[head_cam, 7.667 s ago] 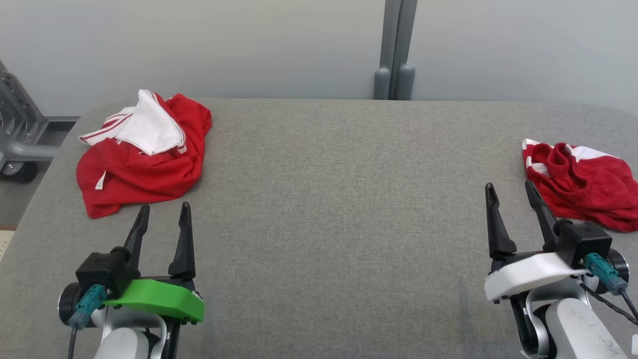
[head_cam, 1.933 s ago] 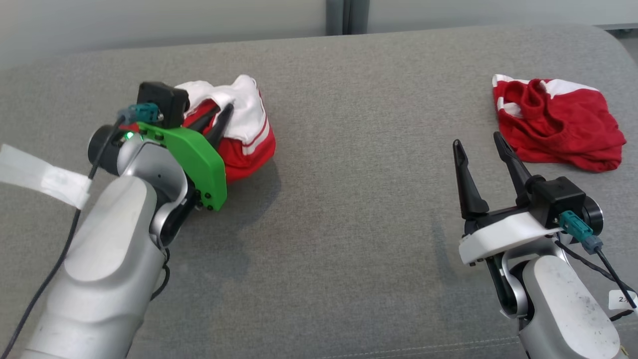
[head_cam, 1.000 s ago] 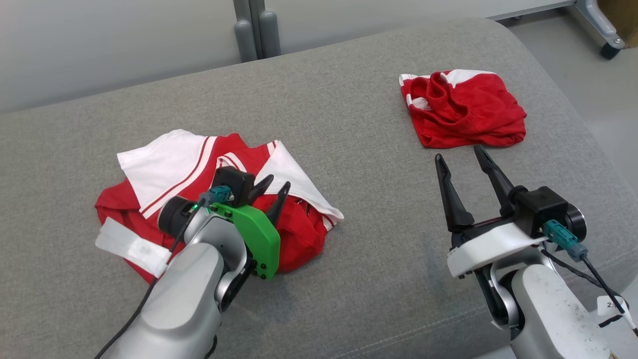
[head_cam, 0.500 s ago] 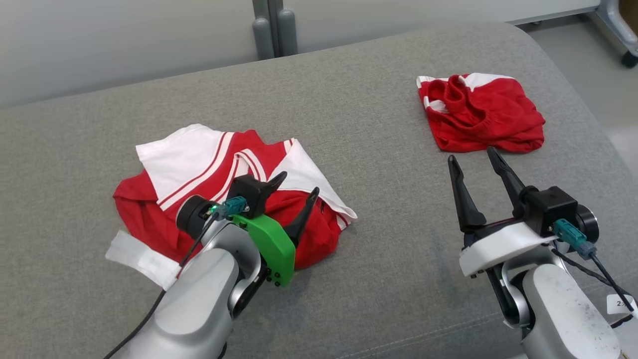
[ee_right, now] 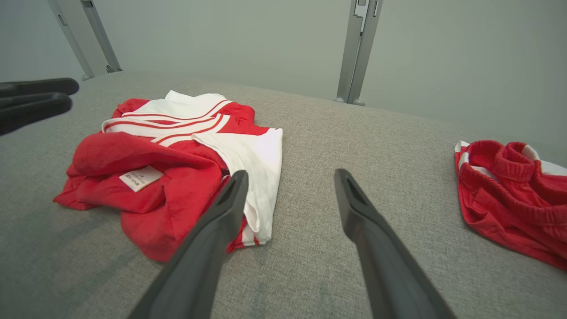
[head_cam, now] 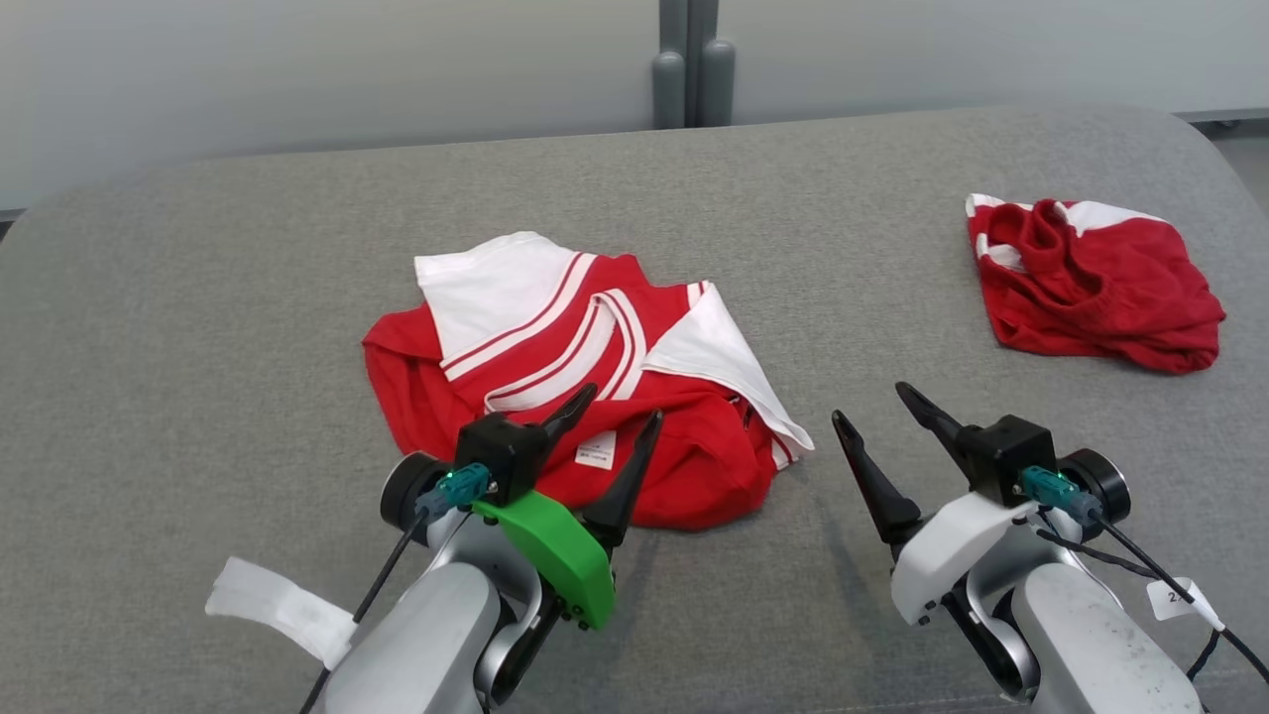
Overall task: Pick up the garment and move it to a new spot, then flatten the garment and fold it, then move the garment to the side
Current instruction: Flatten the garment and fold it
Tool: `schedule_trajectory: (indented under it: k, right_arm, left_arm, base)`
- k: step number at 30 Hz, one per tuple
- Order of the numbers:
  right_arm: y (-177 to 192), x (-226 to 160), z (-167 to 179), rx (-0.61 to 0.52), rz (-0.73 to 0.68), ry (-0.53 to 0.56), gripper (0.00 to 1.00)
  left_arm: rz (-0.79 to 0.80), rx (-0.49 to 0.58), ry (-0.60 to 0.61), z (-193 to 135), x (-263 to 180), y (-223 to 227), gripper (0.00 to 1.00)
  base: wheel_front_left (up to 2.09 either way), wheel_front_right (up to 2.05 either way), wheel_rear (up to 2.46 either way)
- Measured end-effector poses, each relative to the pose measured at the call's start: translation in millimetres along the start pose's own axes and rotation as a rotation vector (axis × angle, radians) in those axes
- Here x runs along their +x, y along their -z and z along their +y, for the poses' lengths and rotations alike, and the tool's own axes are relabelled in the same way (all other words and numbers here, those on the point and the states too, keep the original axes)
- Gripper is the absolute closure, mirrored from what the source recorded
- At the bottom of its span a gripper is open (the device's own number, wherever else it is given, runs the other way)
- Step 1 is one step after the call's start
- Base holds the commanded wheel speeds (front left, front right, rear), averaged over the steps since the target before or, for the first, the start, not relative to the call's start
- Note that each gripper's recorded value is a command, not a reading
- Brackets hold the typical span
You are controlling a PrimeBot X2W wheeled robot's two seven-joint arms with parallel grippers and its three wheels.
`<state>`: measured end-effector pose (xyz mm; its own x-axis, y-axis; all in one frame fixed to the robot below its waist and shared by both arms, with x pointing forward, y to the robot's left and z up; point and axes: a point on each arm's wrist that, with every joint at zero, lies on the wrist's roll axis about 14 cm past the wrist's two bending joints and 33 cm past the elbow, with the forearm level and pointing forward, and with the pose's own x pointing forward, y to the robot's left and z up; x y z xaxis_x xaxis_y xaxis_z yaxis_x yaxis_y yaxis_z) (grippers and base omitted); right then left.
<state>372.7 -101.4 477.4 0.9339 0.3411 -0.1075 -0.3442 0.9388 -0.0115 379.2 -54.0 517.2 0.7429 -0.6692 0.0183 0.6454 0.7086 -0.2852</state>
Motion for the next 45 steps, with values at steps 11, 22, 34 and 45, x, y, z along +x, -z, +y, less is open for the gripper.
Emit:
schedule_trajectory:
  k: [11,22,34,45]
  right_arm:
    - [39.1,17.4,28.3,-0.030,0.159,-0.119,0.00]
    - [64.9,37.0,38.3,-0.047,0.265,-0.167,0.44]
    - [57.2,55.3,22.6,0.005,0.241,-0.106,1.00]
    - [-22.3,68.4,-22.3,0.216,-0.084,0.071,1.00]
  left_arm:
    - [-0.059,-0.067,-0.186,31.1,-43.3,-5.5,0.00]
    - [-0.121,-0.060,-0.305,56.3,-68.7,-19.9,0.00]
    - [-0.139,-0.062,-0.389,75.7,-80.6,-21.9,0.00]
    - [-0.133,-0.081,-0.359,66.2,-74.8,-16.2,0.00]
  base:
    - [0.00,0.00,0.00]
    - [0.00,0.00,0.00]
    - [0.00,0.00,0.00]
    - [0.00,0.00,0.00]
